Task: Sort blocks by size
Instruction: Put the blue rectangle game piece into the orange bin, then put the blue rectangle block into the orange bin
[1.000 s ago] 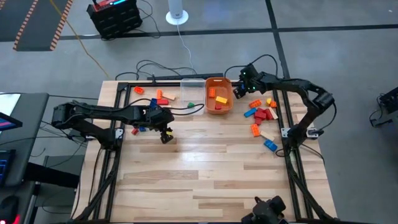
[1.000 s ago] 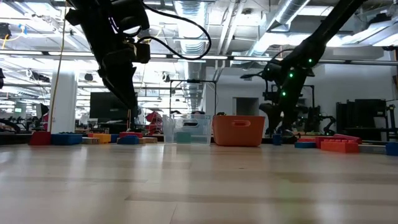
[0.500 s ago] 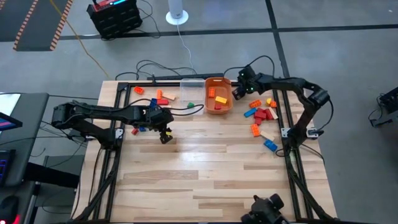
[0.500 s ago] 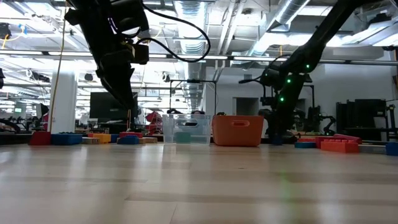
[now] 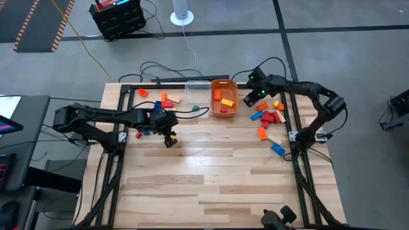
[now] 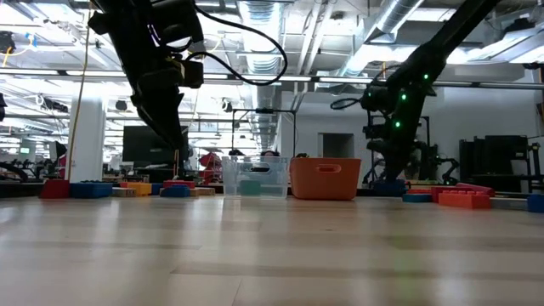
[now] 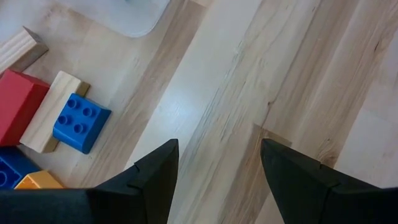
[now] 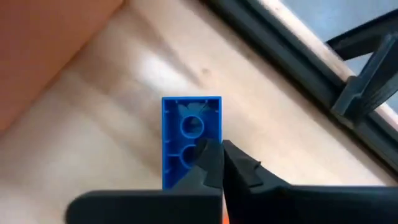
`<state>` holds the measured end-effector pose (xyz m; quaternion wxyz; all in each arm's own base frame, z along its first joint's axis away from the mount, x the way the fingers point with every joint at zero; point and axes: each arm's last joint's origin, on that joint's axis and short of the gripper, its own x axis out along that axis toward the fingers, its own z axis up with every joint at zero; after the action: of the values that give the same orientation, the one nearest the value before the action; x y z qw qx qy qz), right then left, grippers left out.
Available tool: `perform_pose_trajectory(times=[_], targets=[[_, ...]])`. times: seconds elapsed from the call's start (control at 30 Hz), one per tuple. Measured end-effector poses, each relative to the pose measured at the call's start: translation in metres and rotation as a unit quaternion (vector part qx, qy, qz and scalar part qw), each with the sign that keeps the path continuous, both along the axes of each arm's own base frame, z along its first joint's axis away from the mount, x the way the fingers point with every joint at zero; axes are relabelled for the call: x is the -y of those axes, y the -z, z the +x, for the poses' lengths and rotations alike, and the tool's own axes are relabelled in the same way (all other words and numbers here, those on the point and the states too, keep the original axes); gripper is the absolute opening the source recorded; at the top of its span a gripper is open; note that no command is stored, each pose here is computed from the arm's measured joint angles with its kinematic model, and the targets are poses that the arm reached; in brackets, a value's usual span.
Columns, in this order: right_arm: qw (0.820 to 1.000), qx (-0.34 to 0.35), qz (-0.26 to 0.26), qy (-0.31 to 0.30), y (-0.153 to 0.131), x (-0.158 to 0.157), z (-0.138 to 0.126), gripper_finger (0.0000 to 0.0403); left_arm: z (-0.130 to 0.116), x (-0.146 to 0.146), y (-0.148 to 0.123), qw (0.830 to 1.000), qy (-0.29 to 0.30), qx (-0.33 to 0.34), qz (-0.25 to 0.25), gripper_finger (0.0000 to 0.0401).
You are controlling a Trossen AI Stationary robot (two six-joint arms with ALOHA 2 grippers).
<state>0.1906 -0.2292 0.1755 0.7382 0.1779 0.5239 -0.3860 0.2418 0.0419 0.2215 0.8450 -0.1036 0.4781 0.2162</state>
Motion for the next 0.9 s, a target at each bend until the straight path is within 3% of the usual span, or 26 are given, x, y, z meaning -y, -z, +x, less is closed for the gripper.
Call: perform_pose_trajectory(times=[0.37,0.7,0.9], targets=[[0.999,0.020,-0.019,-0.034,-0.029,-0.025,0.004,0.0157,-0.001,0.000,0.000,1.000,-0.002,-0.003,-0.001,0.0222],[1.000,-0.015,0.012,-0.012,0.002,-0.011,-0.007,0.0241,-0.001,0.001,0.001,1.000,-0.001,-0.006,-0.008,0.0222],[1.000,-0.008,0.012,0.020,0.010,-0.002,-0.008,0.0266,-0.001,0.001,0.001,1.000,0.000,-0.005,-0.008,0.0222]])
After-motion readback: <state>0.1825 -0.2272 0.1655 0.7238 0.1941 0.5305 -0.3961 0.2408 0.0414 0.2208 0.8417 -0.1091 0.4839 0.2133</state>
